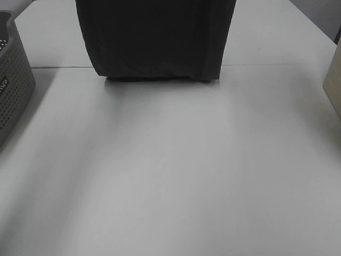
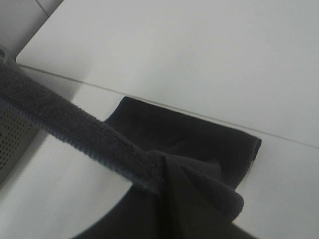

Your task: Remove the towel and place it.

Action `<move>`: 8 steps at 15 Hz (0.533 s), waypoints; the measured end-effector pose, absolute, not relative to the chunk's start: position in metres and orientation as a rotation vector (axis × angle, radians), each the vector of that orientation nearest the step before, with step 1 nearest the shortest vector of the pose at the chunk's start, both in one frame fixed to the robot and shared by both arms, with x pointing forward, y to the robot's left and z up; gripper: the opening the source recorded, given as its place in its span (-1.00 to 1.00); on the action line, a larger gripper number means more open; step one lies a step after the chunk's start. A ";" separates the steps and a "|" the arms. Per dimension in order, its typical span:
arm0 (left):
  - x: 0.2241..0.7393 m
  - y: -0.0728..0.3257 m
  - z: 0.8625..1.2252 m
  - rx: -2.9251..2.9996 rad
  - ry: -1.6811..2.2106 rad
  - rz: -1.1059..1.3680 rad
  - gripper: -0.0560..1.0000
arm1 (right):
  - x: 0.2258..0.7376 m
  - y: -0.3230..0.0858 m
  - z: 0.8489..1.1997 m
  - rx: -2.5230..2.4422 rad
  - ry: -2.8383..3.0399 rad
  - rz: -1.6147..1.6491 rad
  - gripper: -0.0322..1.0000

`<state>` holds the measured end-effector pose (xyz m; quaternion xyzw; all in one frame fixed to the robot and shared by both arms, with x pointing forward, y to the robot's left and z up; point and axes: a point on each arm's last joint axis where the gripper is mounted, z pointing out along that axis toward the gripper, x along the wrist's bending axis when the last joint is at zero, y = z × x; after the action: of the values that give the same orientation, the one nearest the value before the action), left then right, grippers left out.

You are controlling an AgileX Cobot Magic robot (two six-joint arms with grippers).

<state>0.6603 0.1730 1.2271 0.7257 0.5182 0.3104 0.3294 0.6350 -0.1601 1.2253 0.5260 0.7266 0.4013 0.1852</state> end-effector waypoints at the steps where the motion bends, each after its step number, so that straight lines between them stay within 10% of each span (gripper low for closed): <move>1: 0.653 0.173 1.234 1.904 1.332 0.794 -0.89 | 0.629 -0.161 1.227 1.498 2.083 1.101 -0.90; 8: 0.620 0.175 1.216 2.023 1.366 0.590 -0.89 | 0.600 -0.168 1.235 1.503 2.140 1.081 -0.90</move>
<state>0.6195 0.1749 1.2164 0.7660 0.5172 0.2233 0.3097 0.6004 -0.1679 1.2345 0.5248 0.7471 0.3774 0.1551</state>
